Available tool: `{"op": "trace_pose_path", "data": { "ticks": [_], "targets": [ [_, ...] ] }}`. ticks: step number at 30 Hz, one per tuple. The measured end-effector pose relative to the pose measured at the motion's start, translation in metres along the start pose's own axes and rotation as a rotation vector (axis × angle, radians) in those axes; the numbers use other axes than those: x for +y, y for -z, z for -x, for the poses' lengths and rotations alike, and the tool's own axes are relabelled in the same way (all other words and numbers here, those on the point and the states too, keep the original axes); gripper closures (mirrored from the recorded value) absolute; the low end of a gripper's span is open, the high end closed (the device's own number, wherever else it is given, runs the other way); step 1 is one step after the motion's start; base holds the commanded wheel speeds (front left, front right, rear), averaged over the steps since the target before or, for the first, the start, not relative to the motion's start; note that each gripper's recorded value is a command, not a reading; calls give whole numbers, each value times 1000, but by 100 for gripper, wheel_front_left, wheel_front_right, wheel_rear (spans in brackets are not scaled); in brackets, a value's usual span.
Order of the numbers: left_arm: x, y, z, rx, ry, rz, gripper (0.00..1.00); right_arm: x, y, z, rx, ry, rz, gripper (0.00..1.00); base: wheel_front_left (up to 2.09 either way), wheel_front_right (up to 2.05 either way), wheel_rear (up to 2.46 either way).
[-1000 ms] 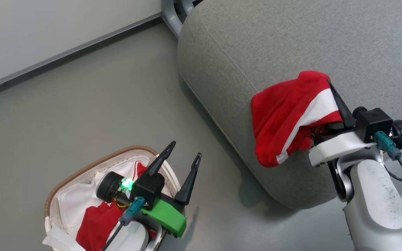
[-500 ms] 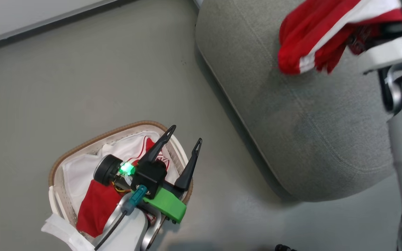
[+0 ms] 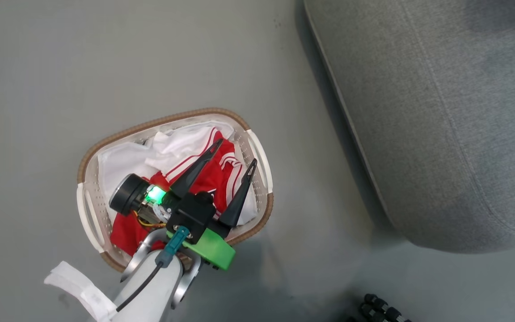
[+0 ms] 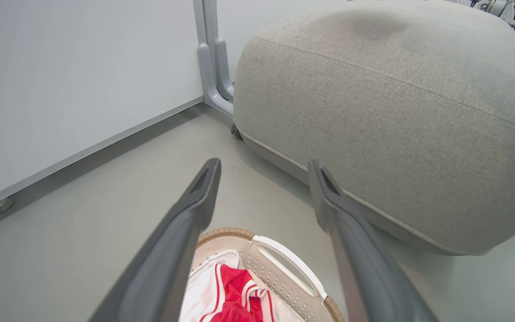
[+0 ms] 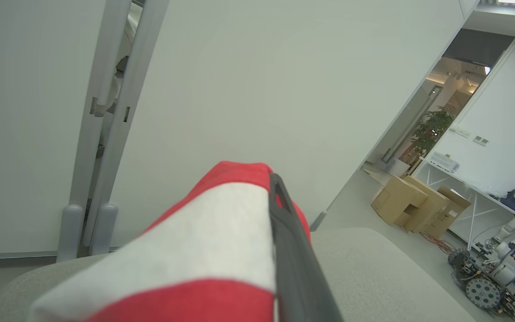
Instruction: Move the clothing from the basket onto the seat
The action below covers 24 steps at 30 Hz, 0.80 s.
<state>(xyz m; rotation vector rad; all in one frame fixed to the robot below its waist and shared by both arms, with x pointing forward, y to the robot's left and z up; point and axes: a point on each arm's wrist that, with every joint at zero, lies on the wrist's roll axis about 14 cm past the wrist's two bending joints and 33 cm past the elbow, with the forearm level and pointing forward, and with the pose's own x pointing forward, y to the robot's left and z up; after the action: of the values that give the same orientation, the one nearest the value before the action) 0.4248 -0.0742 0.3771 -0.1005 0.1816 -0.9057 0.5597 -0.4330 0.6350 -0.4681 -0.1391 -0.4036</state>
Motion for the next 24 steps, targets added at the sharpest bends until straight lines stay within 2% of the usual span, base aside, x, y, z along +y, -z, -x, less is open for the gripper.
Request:
{"op": "trace_pose_path", "data": {
  "ticks": [3, 7, 11, 14, 16, 17, 19, 20, 24],
  "targets": [
    [9, 13, 2, 25, -18, 5, 0, 11, 41, 1, 82, 2, -11, 100, 0, 0, 0],
    [19, 30, 6, 62, -35, 16, 0, 35, 114, 24, 248, -17, -23, 100, 0, 0, 0],
    [24, 43, 8, 86, -47, 33, 0, 62, 162, 46, 363, -54, -30, 100, 0, 0, 0],
    [25, 48, 8, 98, -47, 38, 0, 81, 185, 64, 432, -83, -40, 100, 0, 0, 0],
    [24, 49, 7, 99, -39, 39, 0, 82, 187, 67, 441, -85, -37, 100, 0, 0, 0],
    [22, 49, 6, 98, -36, 39, 0, 81, 188, 69, 444, -85, -33, 97, 0, 0, 0],
    [20, 47, 5, 95, -29, 38, 0, 82, 188, 71, 445, -88, -30, 43, 0, 0, 0],
    [20, 46, 4, 92, -28, 37, 0, 83, 186, 72, 438, -91, -31, 0, 0, 0, 0],
    [18, 40, 3, 80, -28, 34, 0, 83, 175, 75, 404, -93, -36, 0, 0, 0, 0]
  ]
}}
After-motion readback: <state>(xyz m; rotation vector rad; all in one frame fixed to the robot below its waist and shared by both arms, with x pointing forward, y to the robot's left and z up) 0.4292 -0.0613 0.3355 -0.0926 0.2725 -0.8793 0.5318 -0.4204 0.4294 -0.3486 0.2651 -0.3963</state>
